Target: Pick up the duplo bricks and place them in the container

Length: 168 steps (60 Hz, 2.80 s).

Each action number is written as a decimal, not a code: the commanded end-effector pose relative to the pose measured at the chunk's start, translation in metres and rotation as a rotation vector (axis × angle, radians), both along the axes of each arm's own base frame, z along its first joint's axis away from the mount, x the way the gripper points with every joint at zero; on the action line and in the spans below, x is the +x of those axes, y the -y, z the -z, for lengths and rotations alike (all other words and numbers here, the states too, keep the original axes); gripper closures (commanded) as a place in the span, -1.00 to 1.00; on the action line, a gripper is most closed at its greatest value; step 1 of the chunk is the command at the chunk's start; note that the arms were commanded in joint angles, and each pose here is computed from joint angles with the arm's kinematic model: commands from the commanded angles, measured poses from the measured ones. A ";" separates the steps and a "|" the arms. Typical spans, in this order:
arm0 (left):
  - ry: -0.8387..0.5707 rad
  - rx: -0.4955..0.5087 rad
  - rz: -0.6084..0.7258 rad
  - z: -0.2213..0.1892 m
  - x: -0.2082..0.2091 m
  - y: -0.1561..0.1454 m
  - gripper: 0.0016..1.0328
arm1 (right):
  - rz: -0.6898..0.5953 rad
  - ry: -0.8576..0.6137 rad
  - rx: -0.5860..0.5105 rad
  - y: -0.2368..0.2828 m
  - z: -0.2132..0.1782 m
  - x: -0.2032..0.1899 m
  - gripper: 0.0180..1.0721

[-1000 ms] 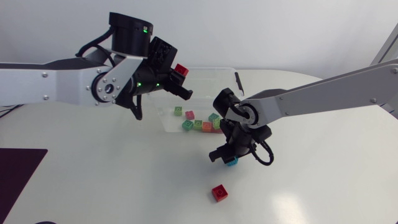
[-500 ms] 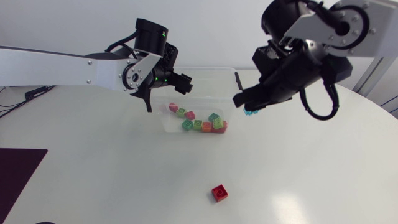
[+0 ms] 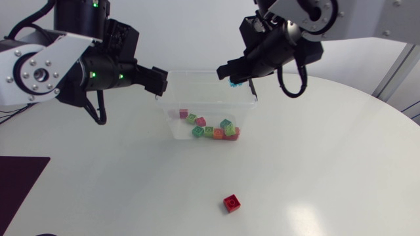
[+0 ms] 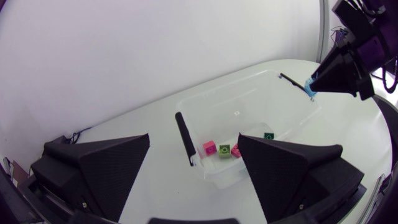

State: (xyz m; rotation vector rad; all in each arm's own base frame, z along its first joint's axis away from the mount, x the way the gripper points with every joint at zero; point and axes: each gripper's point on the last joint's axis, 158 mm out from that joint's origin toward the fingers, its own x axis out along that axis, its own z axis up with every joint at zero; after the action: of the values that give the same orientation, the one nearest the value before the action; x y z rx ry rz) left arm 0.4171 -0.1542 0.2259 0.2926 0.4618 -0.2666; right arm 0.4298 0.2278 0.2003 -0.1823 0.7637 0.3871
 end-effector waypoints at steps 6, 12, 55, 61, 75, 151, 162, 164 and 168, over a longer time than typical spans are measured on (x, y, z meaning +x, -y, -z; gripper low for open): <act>-0.004 -0.044 -0.019 0.005 -0.029 -0.011 -0.92 | -0.030 0.027 -0.040 -0.024 0.028 0.032 0.28; 0.003 -0.049 -0.014 0.008 -0.046 -0.016 -0.92 | -0.028 0.021 -0.076 -0.027 0.047 0.046 -0.53; 0.212 -0.098 -0.068 0.009 -0.119 -0.071 -0.92 | -0.125 -0.433 -0.201 0.022 0.138 -0.159 -0.91; 0.218 -0.101 -0.068 0.014 -0.127 -0.075 -0.92 | -0.152 -0.518 -0.262 0.015 0.172 -0.183 -0.91; 0.225 -0.104 -0.080 0.023 -0.145 -0.087 -0.92 | -0.161 -0.613 -0.338 0.013 0.213 -0.204 -0.82; 0.339 -0.114 -0.406 0.046 -0.187 -0.181 -0.92 | -0.096 -0.272 -0.166 0.022 0.054 -0.119 0.29; 0.423 -0.125 -0.454 0.038 -0.181 -0.193 -0.92 | -0.077 -0.049 -0.079 0.009 -0.018 -0.069 0.29; 0.426 -0.126 -0.454 0.039 -0.180 -0.193 -0.92 | -0.078 -0.042 -0.076 0.007 -0.020 -0.066 0.29; 0.438 -0.125 -0.452 0.043 -0.177 -0.193 -0.92 | -0.073 0.035 -0.044 -0.003 -0.031 -0.046 0.29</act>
State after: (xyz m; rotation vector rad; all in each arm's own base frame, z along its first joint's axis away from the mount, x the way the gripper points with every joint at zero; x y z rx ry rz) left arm 0.2375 0.0362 0.1918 0.1138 0.0747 0.1991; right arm 0.3656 0.2242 0.2271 -0.2495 0.7812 0.4409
